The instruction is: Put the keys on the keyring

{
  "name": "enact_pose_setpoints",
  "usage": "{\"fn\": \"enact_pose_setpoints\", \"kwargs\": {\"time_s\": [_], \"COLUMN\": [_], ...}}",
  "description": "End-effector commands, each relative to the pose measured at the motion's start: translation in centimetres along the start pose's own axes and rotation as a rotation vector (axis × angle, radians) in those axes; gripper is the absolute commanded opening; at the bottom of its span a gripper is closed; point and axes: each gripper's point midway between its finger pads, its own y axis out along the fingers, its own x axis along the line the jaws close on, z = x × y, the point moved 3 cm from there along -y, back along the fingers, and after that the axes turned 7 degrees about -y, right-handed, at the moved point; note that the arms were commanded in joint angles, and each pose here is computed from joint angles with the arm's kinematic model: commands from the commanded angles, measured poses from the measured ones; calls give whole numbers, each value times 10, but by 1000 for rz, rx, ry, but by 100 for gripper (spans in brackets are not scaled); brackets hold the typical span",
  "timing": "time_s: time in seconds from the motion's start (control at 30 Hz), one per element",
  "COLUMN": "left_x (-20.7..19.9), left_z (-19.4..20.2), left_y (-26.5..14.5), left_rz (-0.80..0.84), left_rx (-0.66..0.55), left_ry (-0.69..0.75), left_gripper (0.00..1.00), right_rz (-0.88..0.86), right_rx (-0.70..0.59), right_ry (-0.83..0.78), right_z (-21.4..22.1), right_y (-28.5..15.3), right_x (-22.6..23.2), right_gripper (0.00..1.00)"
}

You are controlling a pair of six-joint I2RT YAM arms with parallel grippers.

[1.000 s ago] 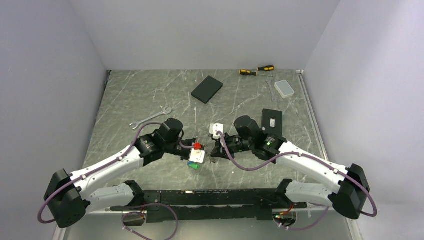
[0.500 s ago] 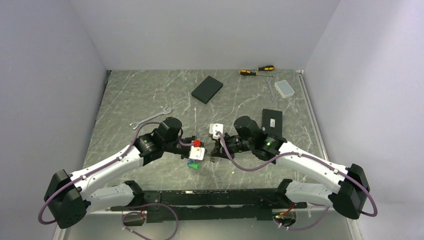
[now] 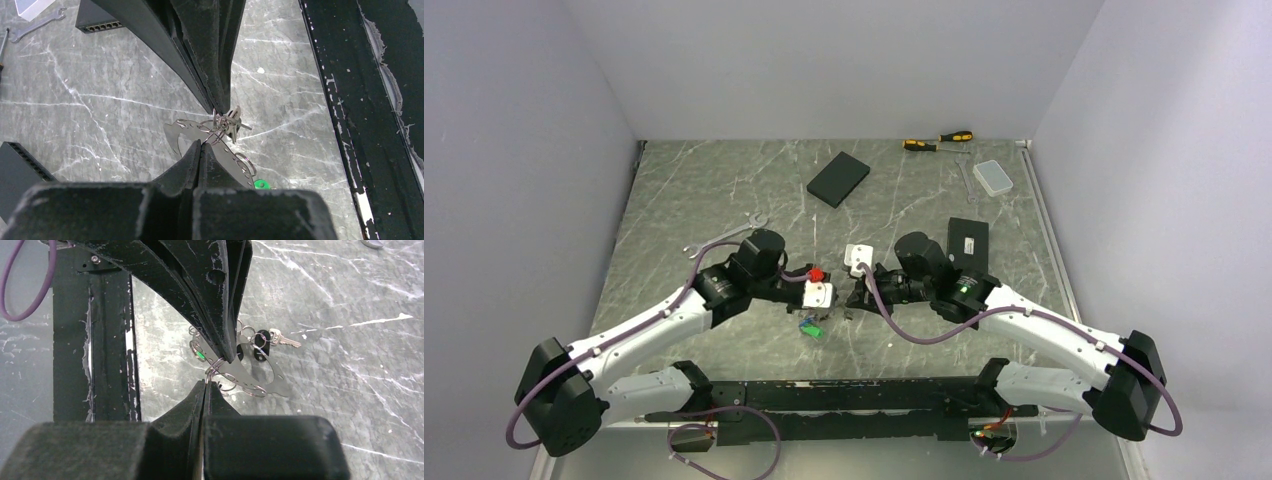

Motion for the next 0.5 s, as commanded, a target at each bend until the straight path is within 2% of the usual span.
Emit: {"fn": "enact_pose_setpoints", "kwargs": {"time_s": [0.0,0.23,0.47], "left_x": [10,16,20], "left_z": [-14,-11,-10], "left_y": [0,-1,-2], "left_rz": [-18,-43,-59], "left_rx": [-55,-46,-43], "left_ry": [-8,-36,-48], "left_gripper": [0,0,0], "right_rz": [31,20,-18], "right_rx": [-61,-60,-55], "right_ry": [-34,-37,-27], "right_z": [-19,-18,-17], "right_y": [-2,-2,-2], "right_x": [-5,-3,4], "right_gripper": [0,8,23]}}
